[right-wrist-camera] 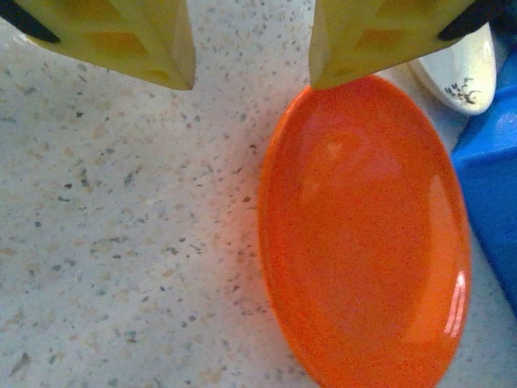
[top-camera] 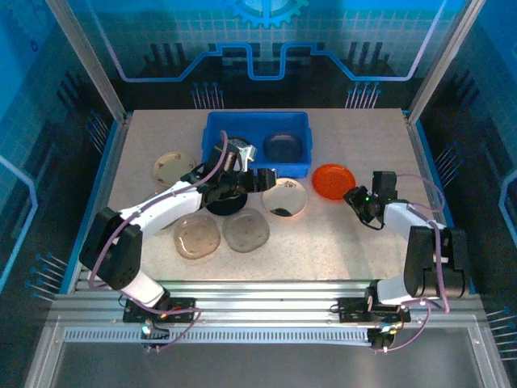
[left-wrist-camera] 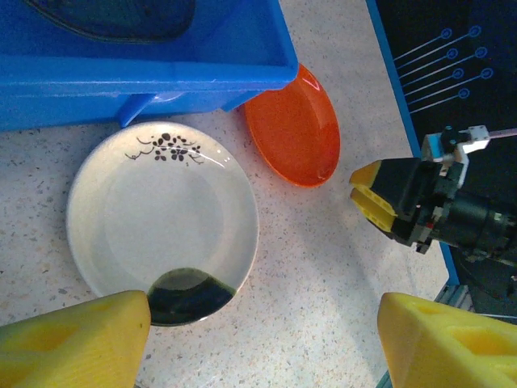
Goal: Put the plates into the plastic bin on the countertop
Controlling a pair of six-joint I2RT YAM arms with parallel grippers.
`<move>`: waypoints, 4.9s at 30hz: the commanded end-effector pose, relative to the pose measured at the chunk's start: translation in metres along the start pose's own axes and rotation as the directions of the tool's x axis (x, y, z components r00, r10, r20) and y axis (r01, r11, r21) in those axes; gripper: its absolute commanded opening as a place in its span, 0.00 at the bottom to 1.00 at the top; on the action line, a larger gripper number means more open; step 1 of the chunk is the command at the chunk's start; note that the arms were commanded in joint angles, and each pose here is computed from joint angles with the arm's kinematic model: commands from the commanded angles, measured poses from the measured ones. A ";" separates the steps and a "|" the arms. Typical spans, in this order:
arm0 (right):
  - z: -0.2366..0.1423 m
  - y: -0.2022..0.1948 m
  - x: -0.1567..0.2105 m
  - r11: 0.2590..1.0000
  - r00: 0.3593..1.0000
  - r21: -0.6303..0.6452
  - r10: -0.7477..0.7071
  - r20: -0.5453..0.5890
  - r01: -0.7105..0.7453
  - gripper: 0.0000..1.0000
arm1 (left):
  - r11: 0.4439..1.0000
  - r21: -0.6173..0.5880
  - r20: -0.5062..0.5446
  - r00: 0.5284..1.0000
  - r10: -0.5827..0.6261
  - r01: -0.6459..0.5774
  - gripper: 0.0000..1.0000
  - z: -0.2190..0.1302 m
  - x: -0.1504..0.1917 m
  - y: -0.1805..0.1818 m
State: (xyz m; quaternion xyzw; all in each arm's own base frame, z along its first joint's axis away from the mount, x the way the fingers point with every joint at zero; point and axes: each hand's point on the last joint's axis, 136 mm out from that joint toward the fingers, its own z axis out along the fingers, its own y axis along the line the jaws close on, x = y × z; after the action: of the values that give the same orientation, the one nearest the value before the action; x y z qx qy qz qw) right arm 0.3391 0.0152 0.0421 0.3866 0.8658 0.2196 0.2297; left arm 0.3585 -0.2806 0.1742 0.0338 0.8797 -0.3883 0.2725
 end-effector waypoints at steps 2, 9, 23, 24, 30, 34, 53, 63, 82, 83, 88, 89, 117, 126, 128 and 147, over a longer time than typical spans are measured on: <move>0.012 0.007 -0.009 0.997 0.999 -0.056 0.050 0.017 -0.049 0.37 | 0.999 0.041 0.007 1.000 0.006 -0.006 0.75 0.005 -0.007 -0.011; 0.030 0.004 -0.014 0.996 0.997 -0.044 0.074 0.009 -0.073 0.35 | 1.000 0.022 -0.003 1.000 0.001 -0.001 0.75 0.009 -0.003 -0.004; 0.034 0.004 -0.016 0.994 0.996 -0.068 0.089 0.032 -0.087 0.32 | 1.000 0.005 -0.013 1.000 -0.004 0.004 0.75 0.011 -0.002 -0.001; 0.029 0.004 -0.017 0.995 0.995 -0.063 0.085 0.045 -0.082 0.32 | 1.000 0.002 -0.014 1.000 -0.001 0.001 0.75 0.011 -0.003 0.000; 0.003 0.011 -0.027 0.998 0.992 -0.047 0.048 0.115 -0.043 0.45 | 1.000 -0.003 -0.018 1.000 -0.004 0.004 0.75 0.015 -0.004 0.001; 0.002 0.020 -0.035 0.998 0.992 -0.054 0.037 0.120 -0.030 0.47 | 1.000 0.008 -0.022 1.000 -0.010 0.010 0.75 0.020 -0.006 0.000; 0.074 0.034 -0.029 0.999 0.999 -0.022 0.043 -0.019 -0.044 0.36 | 1.000 -0.012 -0.018 1.000 -0.008 0.007 0.75 0.021 -0.012 0.006; 0.073 0.035 -0.029 0.998 0.998 -0.033 0.057 -0.004 -0.057 0.15 | 1.000 -0.020 -0.010 1.000 -0.013 0.012 0.75 0.017 -0.015 0.010; -0.079 0.063 -0.057 0.991 0.960 -0.068 -0.090 0.266 0.112 0.00 | 1.000 -0.029 0.048 0.999 -0.007 0.008 0.75 -0.003 -0.026 0.010; -0.087 0.070 -0.053 0.986 0.956 -0.078 -0.119 0.269 0.144 0.00 | 1.000 -0.023 0.050 0.999 -0.007 0.008 0.75 -0.002 -0.027 0.008; -0.108 0.114 -0.024 0.940 0.942 -0.154 -0.271 0.197 0.303 0.00 | 1.000 0.011 0.056 0.998 -0.012 0.011 0.75 -0.001 -0.033 0.000; -0.110 0.123 -0.016 0.927 0.938 -0.178 -0.300 0.173 0.329 0.00 | 1.000 0.018 0.057 0.998 -0.011 0.010 0.75 -0.001 -0.034 -0.002; -0.063 0.244 0.103 0.727 0.862 -0.583 -0.499 -0.084 0.364 0.26 | 0.991 0.119 0.113 0.990 -0.082 0.069 0.00 -0.033 -0.040 -0.003; -0.044 0.264 0.110 0.697 0.855 -0.628 -0.509 -0.095 0.345 0.26 | 0.953 0.252 0.128 0.970 -0.206 0.169 0.00 -0.052 -0.049 0.002; -0.042 0.268 0.111 0.698 0.859 -0.633 -0.503 -0.101 0.335 0.00 | 0.951 0.246 0.129 0.966 -0.225 0.188 0.00 -0.054 -0.049 0.008; 0.014 0.329 0.083 0.778 0.870 -0.501 -0.485 -0.094 0.379 0.00 | 0.989 -0.035 0.221 0.967 -0.130 0.141 0.97 -0.107 -0.006 0.048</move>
State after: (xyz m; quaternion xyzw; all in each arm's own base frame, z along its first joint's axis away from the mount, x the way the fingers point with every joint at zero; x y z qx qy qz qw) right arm 0.4743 0.2735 0.1936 0.0790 0.8645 0.4224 0.2607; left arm 0.3373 -0.1817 0.2264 -0.0746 0.8329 -0.4228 0.3492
